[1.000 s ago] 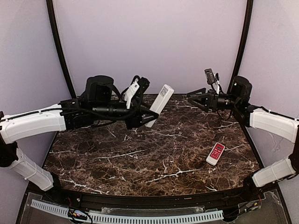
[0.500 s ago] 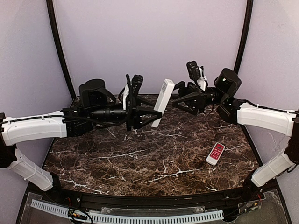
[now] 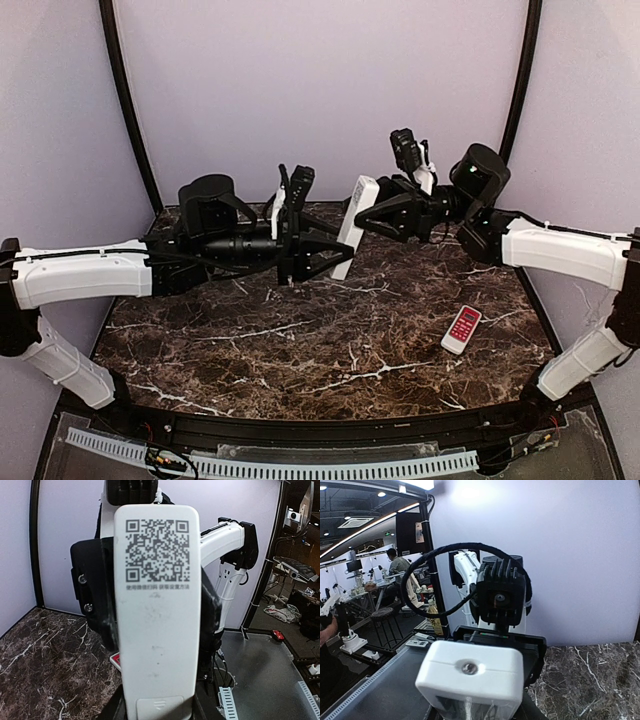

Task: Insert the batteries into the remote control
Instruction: Pass from the left arm to the right

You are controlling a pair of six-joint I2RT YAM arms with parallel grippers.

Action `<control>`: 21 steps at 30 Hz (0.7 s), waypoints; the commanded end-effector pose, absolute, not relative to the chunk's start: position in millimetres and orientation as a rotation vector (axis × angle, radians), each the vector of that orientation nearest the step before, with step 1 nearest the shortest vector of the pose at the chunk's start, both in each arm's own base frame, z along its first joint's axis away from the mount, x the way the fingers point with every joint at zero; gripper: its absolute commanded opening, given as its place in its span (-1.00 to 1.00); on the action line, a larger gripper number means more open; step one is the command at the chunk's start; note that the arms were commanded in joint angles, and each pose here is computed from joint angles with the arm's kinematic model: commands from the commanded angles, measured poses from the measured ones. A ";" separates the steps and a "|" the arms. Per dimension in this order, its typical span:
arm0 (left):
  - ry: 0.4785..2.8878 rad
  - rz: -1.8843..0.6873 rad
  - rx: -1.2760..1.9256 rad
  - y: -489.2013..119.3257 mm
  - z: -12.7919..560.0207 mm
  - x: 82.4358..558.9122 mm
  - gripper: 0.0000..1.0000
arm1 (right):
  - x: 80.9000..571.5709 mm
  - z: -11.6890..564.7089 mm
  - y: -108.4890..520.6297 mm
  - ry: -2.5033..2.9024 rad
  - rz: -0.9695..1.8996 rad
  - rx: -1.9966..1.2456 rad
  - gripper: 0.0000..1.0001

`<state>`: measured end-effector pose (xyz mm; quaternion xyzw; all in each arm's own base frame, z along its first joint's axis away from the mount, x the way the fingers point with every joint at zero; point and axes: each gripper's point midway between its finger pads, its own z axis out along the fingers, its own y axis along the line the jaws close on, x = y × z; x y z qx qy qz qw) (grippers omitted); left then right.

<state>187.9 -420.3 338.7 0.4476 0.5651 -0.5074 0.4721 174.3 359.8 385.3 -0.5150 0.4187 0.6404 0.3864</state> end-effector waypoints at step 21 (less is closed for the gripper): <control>1.726 -0.932 0.753 -321.2 309.1 262.3 0.97 | 304.9 223.8 358.8 2.135 1.084 -1.095 -0.80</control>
